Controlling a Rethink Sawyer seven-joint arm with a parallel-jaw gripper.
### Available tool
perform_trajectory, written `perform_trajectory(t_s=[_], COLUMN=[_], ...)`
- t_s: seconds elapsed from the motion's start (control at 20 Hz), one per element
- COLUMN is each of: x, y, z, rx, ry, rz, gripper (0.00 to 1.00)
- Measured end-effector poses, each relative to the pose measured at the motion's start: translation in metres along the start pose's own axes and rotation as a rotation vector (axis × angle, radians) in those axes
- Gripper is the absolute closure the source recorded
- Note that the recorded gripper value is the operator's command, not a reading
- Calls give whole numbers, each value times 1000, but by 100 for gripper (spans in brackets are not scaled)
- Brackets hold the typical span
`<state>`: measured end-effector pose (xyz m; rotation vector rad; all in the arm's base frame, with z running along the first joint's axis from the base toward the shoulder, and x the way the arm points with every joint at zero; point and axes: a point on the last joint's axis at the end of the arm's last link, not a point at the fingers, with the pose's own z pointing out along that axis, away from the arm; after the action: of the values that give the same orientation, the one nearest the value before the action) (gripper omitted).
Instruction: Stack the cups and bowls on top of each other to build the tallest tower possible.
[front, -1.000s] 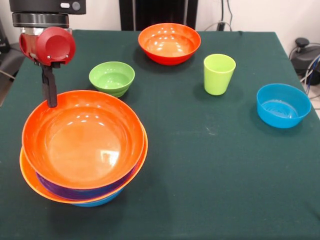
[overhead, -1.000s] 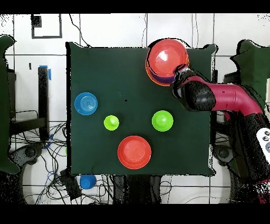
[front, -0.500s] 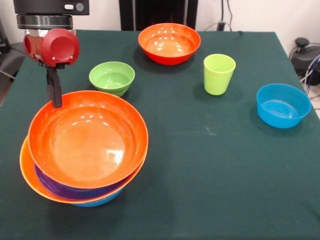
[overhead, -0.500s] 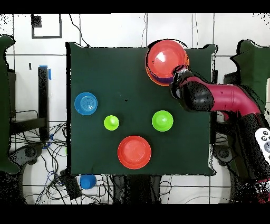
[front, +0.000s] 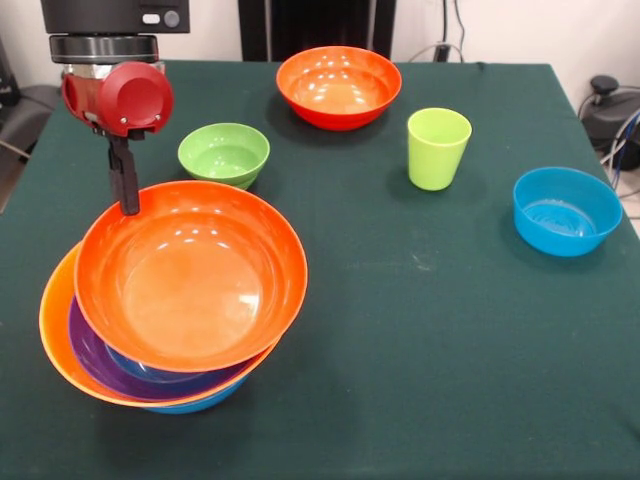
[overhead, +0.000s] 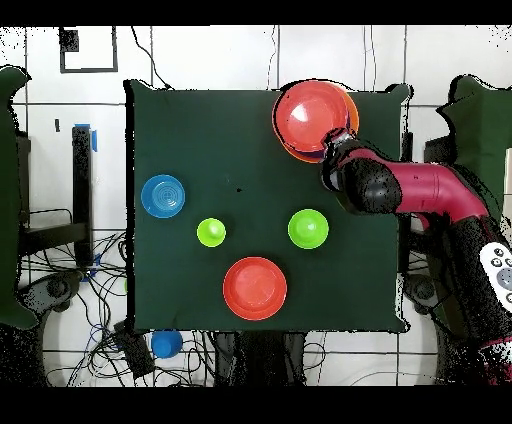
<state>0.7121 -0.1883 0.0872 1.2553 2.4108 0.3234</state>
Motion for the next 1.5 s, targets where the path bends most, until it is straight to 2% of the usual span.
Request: perform_trajectory(t_s=[0.9, 1.5], x=[0, -17], y=[0, 1], z=[0, 14], rx=[-1, -16], ry=[0, -18], rz=[1, 31], gripper=[100, 100])
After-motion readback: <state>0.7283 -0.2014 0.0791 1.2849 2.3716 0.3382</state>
